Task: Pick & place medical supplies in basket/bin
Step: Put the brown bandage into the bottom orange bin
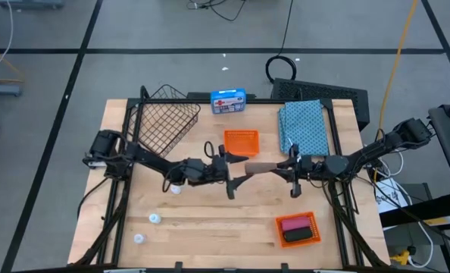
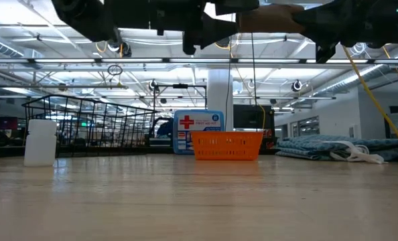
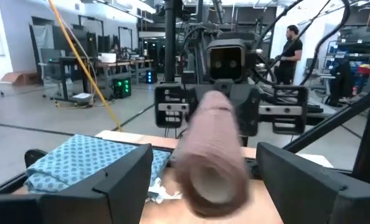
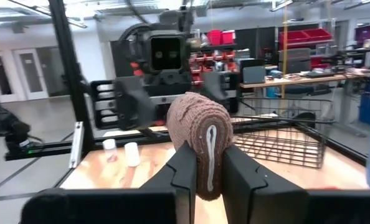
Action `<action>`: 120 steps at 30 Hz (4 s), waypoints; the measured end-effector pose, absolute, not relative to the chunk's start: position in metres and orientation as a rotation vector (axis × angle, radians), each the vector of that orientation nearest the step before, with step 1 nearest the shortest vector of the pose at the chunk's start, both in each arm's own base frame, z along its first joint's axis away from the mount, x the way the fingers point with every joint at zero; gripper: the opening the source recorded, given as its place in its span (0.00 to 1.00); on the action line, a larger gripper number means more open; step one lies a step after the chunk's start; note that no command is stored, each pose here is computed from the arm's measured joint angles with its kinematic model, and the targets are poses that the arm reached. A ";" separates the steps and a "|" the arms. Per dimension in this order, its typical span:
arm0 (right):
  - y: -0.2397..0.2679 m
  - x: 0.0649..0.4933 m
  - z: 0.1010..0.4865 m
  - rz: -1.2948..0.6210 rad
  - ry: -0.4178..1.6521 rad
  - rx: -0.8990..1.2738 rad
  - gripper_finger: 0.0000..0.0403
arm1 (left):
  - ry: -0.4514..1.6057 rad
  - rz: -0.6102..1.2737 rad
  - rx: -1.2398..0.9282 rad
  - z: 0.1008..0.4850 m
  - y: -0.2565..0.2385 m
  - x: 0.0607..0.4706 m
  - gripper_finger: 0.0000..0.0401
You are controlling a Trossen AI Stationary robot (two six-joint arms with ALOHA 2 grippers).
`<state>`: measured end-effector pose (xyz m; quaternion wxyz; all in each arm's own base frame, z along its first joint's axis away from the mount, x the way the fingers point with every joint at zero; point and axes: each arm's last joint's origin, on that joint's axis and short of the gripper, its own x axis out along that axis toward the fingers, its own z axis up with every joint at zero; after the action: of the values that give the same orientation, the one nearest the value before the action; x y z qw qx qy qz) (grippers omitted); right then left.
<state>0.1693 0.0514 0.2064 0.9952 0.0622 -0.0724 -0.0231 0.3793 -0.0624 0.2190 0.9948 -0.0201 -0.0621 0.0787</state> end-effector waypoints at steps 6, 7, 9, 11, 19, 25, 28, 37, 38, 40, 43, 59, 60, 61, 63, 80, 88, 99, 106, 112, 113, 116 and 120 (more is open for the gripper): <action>0.052 0.169 0.208 -0.023 -0.158 0.125 0.08 | -0.117 0.100 -0.114 0.219 -0.053 0.382 0.74; 0.052 0.169 0.208 -0.023 -0.158 0.124 0.08 | -0.116 0.088 -0.125 0.219 -0.052 0.383 0.74; 0.052 0.169 0.208 -0.024 -0.158 0.124 0.08 | -0.116 0.070 -0.137 0.219 -0.051 0.383 0.74; 0.052 0.169 0.208 -0.023 -0.158 0.125 0.09 | -0.115 0.057 -0.136 0.219 -0.051 0.383 0.73; 0.052 0.169 0.207 -0.025 -0.154 0.123 0.08 | -0.114 0.048 -0.133 0.219 -0.051 0.383 0.51; 0.052 0.169 0.207 -0.027 -0.152 0.121 0.08 | -0.115 0.046 -0.142 0.219 -0.051 0.383 0.29; 0.052 0.169 0.207 -0.026 -0.150 0.119 0.09 | -0.113 0.034 -0.141 0.219 -0.052 0.383 0.20; 0.052 0.168 0.205 -0.019 -0.144 0.119 0.22 | -0.074 0.002 -0.082 0.231 -0.053 0.376 0.13; 0.051 0.167 0.204 -0.020 -0.144 0.119 0.23 | -0.060 0.003 -0.071 0.235 -0.053 0.373 0.13; 0.051 0.165 0.203 -0.021 -0.144 0.119 0.25 | -0.052 0.002 -0.062 0.244 -0.052 0.368 0.13; 0.049 0.162 0.202 -0.026 -0.149 0.121 0.27 | -0.051 -0.006 -0.059 0.254 -0.054 0.363 0.12; 0.047 0.156 0.201 -0.026 -0.165 0.120 0.25 | -0.068 -0.023 -0.057 0.218 -0.056 0.336 0.12; 0.047 0.156 0.201 -0.026 -0.165 0.120 0.25 | -0.063 -0.024 -0.070 0.215 -0.056 0.335 0.12; 0.047 0.156 0.201 -0.026 -0.165 0.120 0.24 | -0.059 -0.023 -0.077 0.213 -0.056 0.333 0.12; 0.047 0.156 0.201 -0.026 -0.165 0.120 0.24 | -0.066 -0.020 -0.093 0.213 -0.055 0.333 0.12; 0.052 0.170 0.260 -0.039 -0.296 0.075 0.30 | -0.002 0.015 -0.056 0.206 -0.055 0.333 0.13; 0.056 0.210 0.339 -0.123 0.098 -0.047 0.45 | 0.011 0.005 -0.045 0.205 -0.055 0.333 0.14; 0.050 0.284 0.377 0.008 0.643 -0.030 0.61 | 0.022 0.006 -0.050 0.204 -0.055 0.333 0.12; 0.046 0.323 0.338 0.085 0.893 -0.038 0.59 | 0.041 0.007 -0.054 0.202 -0.055 0.333 0.14; 0.045 0.338 0.313 0.127 1.001 -0.017 0.59 | 0.066 0.009 -0.069 0.200 -0.055 0.332 0.13; 0.045 0.340 0.310 0.127 1.007 -0.019 0.58 | 0.066 0.009 -0.069 0.199 -0.055 0.332 0.14; 0.046 0.343 0.303 0.131 1.034 -0.033 0.57 | 0.066 0.009 -0.070 0.200 -0.055 0.332 0.15; 0.046 0.347 0.297 0.134 1.054 -0.042 0.52 | 0.068 0.017 -0.069 0.199 -0.054 0.333 0.13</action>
<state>0.3467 0.0462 0.2967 0.8619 -0.0201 0.5026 0.0638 0.3325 -0.0542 0.1993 0.9988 -0.0345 0.0340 0.0084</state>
